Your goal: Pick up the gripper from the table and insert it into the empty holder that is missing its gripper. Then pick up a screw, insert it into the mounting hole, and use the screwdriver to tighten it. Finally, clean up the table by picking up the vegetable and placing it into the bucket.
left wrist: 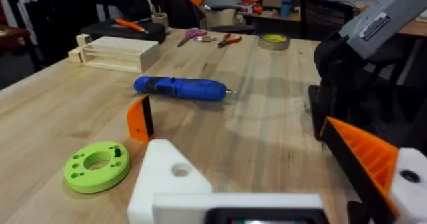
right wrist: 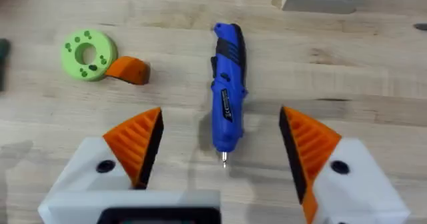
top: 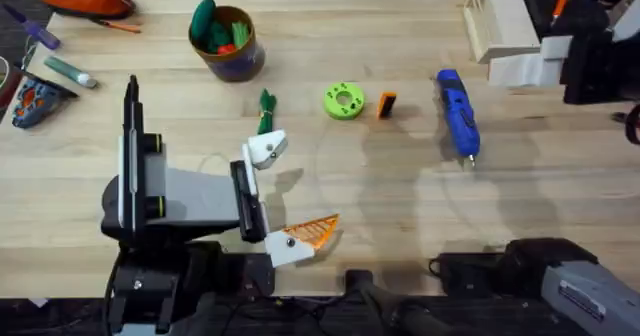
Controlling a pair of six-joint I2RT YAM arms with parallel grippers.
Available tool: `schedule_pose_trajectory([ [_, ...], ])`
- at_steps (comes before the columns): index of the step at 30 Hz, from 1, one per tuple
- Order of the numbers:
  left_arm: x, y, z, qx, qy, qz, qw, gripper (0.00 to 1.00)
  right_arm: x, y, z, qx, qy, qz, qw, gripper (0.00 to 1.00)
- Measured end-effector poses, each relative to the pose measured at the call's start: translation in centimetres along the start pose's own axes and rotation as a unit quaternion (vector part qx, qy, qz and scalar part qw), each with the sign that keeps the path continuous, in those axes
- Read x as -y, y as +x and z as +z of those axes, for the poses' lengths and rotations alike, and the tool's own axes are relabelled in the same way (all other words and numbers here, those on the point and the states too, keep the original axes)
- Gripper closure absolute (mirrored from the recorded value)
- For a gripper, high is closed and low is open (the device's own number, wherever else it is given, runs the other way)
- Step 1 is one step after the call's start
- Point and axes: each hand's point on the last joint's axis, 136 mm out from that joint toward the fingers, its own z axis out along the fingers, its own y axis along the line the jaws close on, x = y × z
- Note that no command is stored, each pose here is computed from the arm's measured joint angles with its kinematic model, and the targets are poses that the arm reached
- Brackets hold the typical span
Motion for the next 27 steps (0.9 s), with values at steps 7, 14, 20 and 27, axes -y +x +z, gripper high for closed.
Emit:
schedule_pose_trajectory([
  [7, 0.32, 0.01, 0.0, 0.001, 0.009, -0.002, 1.0, 0.001, 0.0, 0.0, 0.0, 0.0, 0.0, 0.0, 1.0, 0.008],
  [14, 0.23, -0.02, 0.0, 0.001, 0.007, -0.001, 1.0, 0.002, 0.0, 0.0, 0.0, 0.0, 0.0, 0.0, 1.0, 0.008],
  [20, 0.07, -0.02, 0.0, 0.0, 0.002, 0.0, 1.0, 0.001, 0.0, 0.0, 0.0, 0.0, 0.0, 0.0, 1.0, 0.008],
  [27, -0.51, -0.04, -0.01, -0.001, -0.014, -0.004, 1.0, 0.002, 0.0, 0.0, 0.0, 0.0, 0.0, 0.0, 1.0, 0.009],
])
